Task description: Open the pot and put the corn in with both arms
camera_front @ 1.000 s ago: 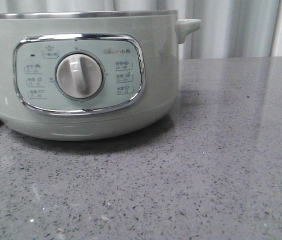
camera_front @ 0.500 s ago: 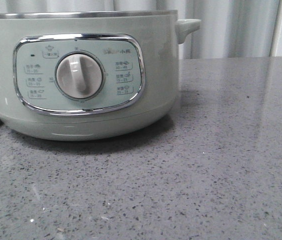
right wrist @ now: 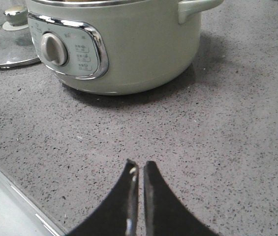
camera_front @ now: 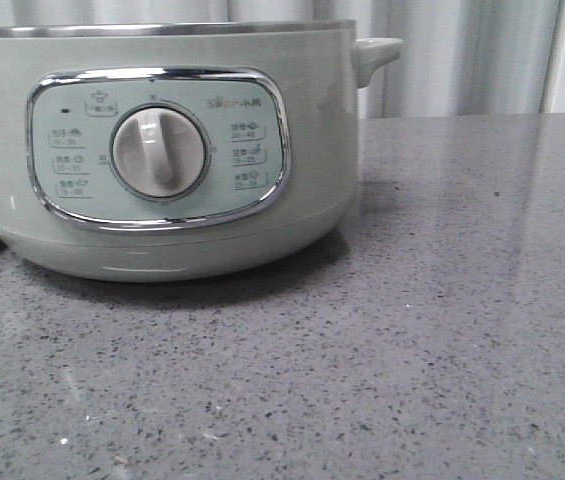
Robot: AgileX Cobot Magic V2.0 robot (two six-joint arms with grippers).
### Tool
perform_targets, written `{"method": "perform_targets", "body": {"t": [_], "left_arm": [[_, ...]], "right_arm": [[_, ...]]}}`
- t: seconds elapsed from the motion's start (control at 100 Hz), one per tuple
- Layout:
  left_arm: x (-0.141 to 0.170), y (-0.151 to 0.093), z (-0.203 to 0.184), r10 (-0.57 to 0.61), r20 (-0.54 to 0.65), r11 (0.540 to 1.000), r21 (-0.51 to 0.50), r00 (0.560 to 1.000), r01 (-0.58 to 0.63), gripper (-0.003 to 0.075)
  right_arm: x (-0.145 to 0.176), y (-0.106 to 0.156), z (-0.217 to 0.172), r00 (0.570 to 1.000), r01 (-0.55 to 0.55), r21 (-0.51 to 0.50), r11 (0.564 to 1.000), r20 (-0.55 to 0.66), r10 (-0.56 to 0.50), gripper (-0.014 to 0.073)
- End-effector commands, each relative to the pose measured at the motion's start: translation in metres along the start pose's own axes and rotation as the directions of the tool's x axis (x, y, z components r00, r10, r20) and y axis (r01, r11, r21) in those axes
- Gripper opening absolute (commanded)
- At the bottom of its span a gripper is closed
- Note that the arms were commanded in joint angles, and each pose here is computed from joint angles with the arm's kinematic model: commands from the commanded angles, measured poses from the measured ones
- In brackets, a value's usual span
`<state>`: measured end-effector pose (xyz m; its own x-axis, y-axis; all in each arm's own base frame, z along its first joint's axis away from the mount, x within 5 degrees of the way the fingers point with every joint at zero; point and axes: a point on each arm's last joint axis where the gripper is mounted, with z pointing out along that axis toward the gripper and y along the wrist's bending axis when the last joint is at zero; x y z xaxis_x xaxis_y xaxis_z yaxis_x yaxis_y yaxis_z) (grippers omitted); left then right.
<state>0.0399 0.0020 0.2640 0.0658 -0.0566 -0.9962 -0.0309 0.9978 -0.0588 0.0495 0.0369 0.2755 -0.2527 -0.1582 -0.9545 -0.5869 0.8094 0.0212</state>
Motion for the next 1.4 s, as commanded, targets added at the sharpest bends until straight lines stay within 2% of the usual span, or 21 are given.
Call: {"method": "perform_targets", "body": {"t": [0.0,0.08,0.16,0.3,0.34,0.48,0.65,0.75,1.39], "left_arm": [[-0.008,-0.001,-0.003,-0.018,0.137,1.000,0.023,0.990,0.015,-0.0020],[0.005,-0.001,0.001,-0.017,0.135,1.000,0.024,0.991,0.014,-0.0020],[0.024,0.000,0.005,-0.019,0.081,1.000,0.021,0.997,0.017,-0.0020],[0.054,0.002,0.010,-0.077,0.033,0.997,0.022,0.996,0.076,-0.0020],[0.057,0.002,0.010,-0.041,-0.003,0.999,0.018,0.999,0.041,-0.0020],[0.058,0.002,0.010,0.140,-0.006,0.990,0.019,0.990,-0.140,-0.0020],[0.069,0.001,0.009,0.112,-0.126,0.993,0.055,0.986,-0.106,-0.0020],[0.080,-0.001,0.007,0.124,-0.241,0.990,0.098,0.962,-0.103,-0.0020],[0.079,-0.001,0.007,0.128,-0.233,0.989,0.108,0.964,-0.105,-0.0020]], "right_arm": [[-0.013,0.000,-0.002,0.997,0.010,0.007,1.000,0.081,-0.011,-0.0066],[-0.013,0.000,-0.002,0.997,0.010,0.007,1.000,0.081,-0.011,-0.0066],[-0.013,0.000,-0.002,0.997,0.010,0.007,1.000,0.081,-0.011,-0.0066],[-0.013,0.000,-0.002,0.997,0.010,0.007,1.000,0.081,-0.011,-0.0066],[-0.013,0.000,-0.002,0.997,0.010,0.007,1.000,0.081,-0.011,-0.0066],[-0.013,0.000,-0.002,0.997,0.010,0.007,1.000,0.081,-0.011,-0.0066],[-0.013,0.000,-0.002,0.997,0.010,0.007,1.000,0.081,-0.011,-0.0066],[-0.013,0.000,-0.002,0.997,0.010,0.007,1.000,0.081,-0.011,-0.0066],[-0.013,0.000,-0.002,0.997,0.010,0.007,1.000,0.081,-0.011,-0.0066]]}}
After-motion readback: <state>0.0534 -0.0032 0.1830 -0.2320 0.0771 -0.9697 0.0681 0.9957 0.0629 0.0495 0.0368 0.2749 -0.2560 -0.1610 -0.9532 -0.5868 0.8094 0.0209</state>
